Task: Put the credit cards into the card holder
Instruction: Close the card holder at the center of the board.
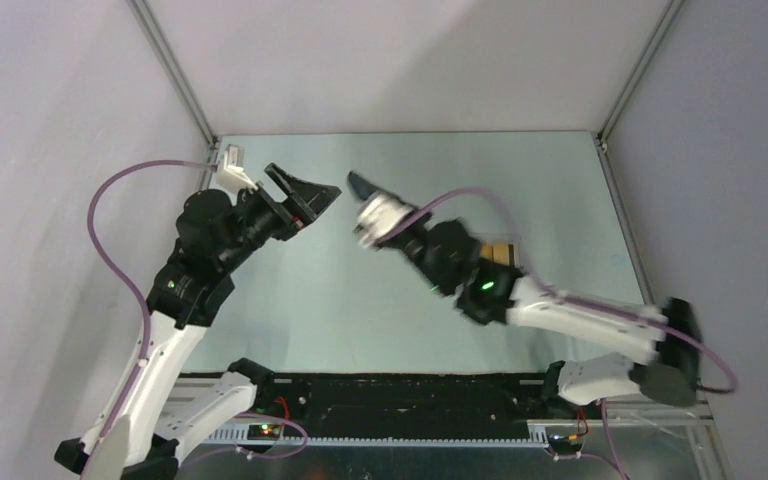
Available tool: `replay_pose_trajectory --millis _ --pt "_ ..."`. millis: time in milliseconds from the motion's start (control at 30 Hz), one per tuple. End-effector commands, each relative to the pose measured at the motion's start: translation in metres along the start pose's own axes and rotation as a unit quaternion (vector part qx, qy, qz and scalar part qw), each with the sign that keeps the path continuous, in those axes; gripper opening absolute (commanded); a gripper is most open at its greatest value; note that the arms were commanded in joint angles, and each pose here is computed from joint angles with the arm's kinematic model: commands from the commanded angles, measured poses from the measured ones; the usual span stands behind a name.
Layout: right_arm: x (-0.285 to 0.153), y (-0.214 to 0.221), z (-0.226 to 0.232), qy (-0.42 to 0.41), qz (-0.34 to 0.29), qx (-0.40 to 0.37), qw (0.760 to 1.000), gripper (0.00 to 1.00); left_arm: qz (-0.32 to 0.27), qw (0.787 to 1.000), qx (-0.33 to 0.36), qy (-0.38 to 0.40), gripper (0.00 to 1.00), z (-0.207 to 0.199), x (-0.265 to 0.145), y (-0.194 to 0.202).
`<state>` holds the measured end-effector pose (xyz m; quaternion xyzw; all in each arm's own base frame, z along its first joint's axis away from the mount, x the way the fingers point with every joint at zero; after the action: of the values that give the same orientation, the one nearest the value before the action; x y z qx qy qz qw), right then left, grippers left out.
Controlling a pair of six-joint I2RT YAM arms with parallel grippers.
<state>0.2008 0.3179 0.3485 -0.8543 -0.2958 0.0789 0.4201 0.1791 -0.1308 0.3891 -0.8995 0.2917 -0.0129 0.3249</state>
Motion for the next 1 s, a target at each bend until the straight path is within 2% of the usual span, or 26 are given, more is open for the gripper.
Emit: replay_pose_trajectory --millis 0,133,167,200,233,333,367,400,433,467,500,533,567,600,633,733,967 --pt "-0.045 -0.005 -0.055 -0.17 0.02 0.331 0.928 0.0 -0.048 0.993 0.109 0.013 1.0 -0.004 -0.011 -0.014" --pt "-0.066 0.005 -0.088 -0.266 0.02 0.466 0.843 0.0 -0.021 0.987 0.14 0.079 1.0 -0.009 -0.005 -0.006" --pt "-0.07 0.007 -0.092 -0.299 0.022 0.495 0.815 0.0 -0.002 0.982 0.145 0.12 1.0 -0.015 0.0 -0.002" --pt "-0.067 0.014 -0.097 -0.304 0.029 0.511 0.803 0.0 0.008 0.979 0.147 0.14 1.0 -0.019 0.002 0.0" --pt "-0.071 0.01 -0.095 -0.345 0.025 0.53 0.774 0.0 0.025 0.972 0.151 0.18 1.0 -0.025 0.007 0.003" --pt "-0.068 0.014 -0.095 -0.4 0.022 0.557 0.728 0.0 0.04 0.949 0.15 0.275 0.98 -0.04 0.02 0.006" --pt "-0.067 0.014 -0.094 -0.407 0.026 0.572 0.711 0.0 0.061 0.944 0.14 0.291 0.96 -0.041 0.021 0.01" --pt "-0.064 0.014 -0.094 -0.419 0.016 0.572 0.705 0.0 0.068 0.942 0.14 0.299 0.95 -0.043 0.027 0.011" --pt "-0.064 0.015 -0.092 -0.424 0.022 0.592 0.685 0.0 0.079 0.938 0.141 0.306 0.94 -0.044 0.029 0.013" --pt "-0.061 0.013 -0.095 -0.434 0.001 0.588 0.682 0.0 0.089 0.934 0.142 0.315 0.93 -0.048 0.033 0.014" --pt "-0.061 0.014 -0.093 -0.44 0.012 0.609 0.659 0.0 0.099 0.93 0.143 0.324 0.92 -0.05 0.034 0.016" --pt "-0.058 0.015 -0.094 -0.449 0.002 0.608 0.655 0.0 0.107 0.925 0.145 0.335 0.91 -0.055 0.038 0.019" --pt "-0.057 0.017 -0.092 -0.452 0.01 0.621 0.64 0.0 0.116 0.92 0.147 0.344 0.89 -0.057 0.039 0.021" --pt "-0.054 0.018 -0.093 -0.455 0.002 0.62 0.639 0.0 0.128 0.916 0.146 0.35 0.88 -0.059 0.043 0.024" --pt "-0.054 0.019 -0.093 -0.454 0.006 0.629 0.631 0.0 0.133 0.916 0.144 0.35 0.84 -0.059 0.045 0.025" --pt "-0.052 0.021 -0.096 -0.447 0.001 0.636 0.629 0.0 0.151 0.922 0.127 0.333 0.77 -0.05 0.057 0.033" --pt "-0.051 0.024 -0.097 -0.42 0.011 0.646 0.638 0.0 0.136 0.939 0.093 0.301 0.77 -0.039 0.069 0.037"
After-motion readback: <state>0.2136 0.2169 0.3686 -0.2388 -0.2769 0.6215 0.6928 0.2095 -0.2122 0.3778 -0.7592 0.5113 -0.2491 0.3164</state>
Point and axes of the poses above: each gripper's point midway between its finger pads, its own x axis out along the fingers, its own z axis along the line the jaws close on, y = z × x, the point moved 8 cm from there along -x, back along the fingers, and after that the axes turned 2 degrees about x, right-handed, at the moved point
